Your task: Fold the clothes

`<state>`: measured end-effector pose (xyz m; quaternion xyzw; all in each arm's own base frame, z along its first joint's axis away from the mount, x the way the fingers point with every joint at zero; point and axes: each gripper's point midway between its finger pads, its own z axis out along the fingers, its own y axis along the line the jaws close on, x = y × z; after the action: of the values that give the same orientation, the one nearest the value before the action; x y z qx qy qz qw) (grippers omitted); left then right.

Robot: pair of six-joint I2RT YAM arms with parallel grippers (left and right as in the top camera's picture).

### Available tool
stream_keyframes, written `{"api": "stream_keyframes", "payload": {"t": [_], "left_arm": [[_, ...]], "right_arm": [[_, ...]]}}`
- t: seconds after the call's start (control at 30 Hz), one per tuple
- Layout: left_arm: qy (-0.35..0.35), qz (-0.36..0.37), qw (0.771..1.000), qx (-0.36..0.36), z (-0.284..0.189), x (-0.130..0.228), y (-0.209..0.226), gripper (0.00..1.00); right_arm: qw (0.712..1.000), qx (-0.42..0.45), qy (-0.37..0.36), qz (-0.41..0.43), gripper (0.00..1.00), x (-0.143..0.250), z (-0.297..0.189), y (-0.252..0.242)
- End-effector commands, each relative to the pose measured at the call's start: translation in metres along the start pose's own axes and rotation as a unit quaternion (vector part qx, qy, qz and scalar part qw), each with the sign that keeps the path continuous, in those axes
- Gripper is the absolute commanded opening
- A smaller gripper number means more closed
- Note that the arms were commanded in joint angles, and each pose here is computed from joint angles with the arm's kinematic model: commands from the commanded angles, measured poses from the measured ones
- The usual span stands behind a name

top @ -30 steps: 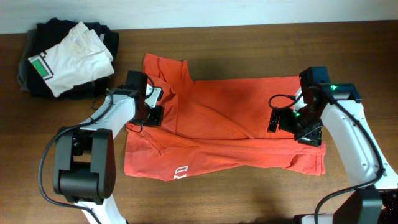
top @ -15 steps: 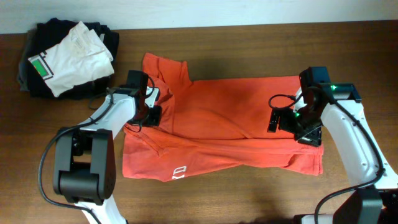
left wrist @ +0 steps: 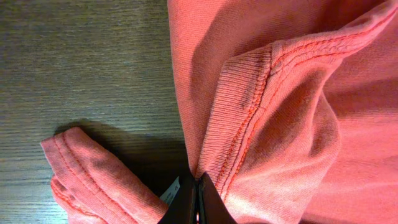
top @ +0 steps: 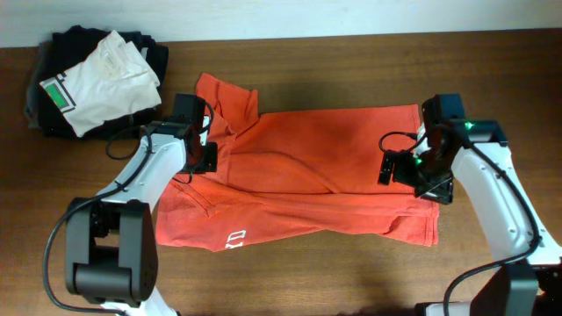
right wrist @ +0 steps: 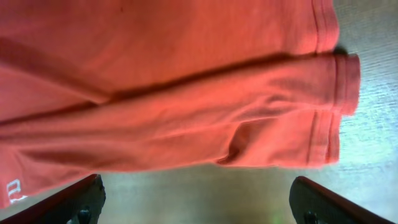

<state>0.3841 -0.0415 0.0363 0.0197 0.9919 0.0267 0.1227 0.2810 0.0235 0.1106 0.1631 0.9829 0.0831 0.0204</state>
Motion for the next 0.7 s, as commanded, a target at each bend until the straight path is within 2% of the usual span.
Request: {"api": "stream_keyframes", "payload": {"t": [0.0, 0.07, 0.1, 0.13, 0.17, 0.2, 0.23, 0.53, 0.57, 0.6, 0.63, 0.67], "left_arm": [[-0.018, -0.008, 1.0, -0.01, -0.011, -0.009, 0.005, 0.02], [-0.018, -0.008, 1.0, -0.01, -0.011, -0.009, 0.005, 0.03], [-0.018, -0.008, 1.0, -0.01, -0.011, -0.009, 0.005, 0.04], [-0.018, -0.008, 1.0, -0.01, -0.011, -0.009, 0.005, 0.04], [-0.018, -0.008, 1.0, -0.01, -0.011, -0.009, 0.005, 0.05], [-0.018, -0.008, 1.0, -0.01, -0.011, -0.009, 0.005, 0.05], [-0.018, -0.008, 1.0, -0.01, -0.011, -0.009, 0.005, 0.05], [-0.018, -0.009, 1.0, -0.008, -0.011, -0.009, 0.004, 0.05], [-0.017, -0.008, 1.0, -0.003, -0.011, -0.009, 0.003, 0.17], [-0.016, -0.008, 1.0, 0.002, -0.01, -0.008, 0.001, 0.38], [-0.016, -0.007, 1.0, 0.007, -0.01, -0.008, -0.001, 0.5], [-0.014, -0.006, 1.0, 0.007, -0.008, -0.007, 0.0, 0.54]], "right_arm": [[1.0, 0.004, -0.006, -0.004, 0.94, 0.001, 0.027, -0.005], [1.0, -0.003, -0.028, -0.007, 0.7, -0.007, 0.043, -0.005], [0.999, -0.005, -0.033, -0.004, 0.53, -0.01, 0.048, -0.005], [0.999, -0.007, -0.038, 0.003, 0.41, -0.013, 0.053, -0.004], [0.999, -0.009, -0.041, 0.006, 0.21, -0.016, 0.056, -0.004], [0.999, -0.01, -0.044, 0.007, 0.09, -0.021, 0.06, -0.003], [0.999, -0.01, -0.047, 0.006, 0.04, -0.024, 0.063, -0.002], [1.0, -0.004, -0.029, 0.01, 0.04, -0.043, 0.117, -0.005], [1.0, -0.003, -0.024, 0.013, 0.04, -0.042, 0.12, -0.006], [1.0, -0.002, -0.022, 0.016, 0.04, -0.041, 0.122, -0.007], [1.0, -0.001, -0.02, 0.017, 0.04, -0.041, 0.123, -0.007], [1.0, -0.001, -0.019, 0.018, 0.04, -0.041, 0.124, -0.007]]}}
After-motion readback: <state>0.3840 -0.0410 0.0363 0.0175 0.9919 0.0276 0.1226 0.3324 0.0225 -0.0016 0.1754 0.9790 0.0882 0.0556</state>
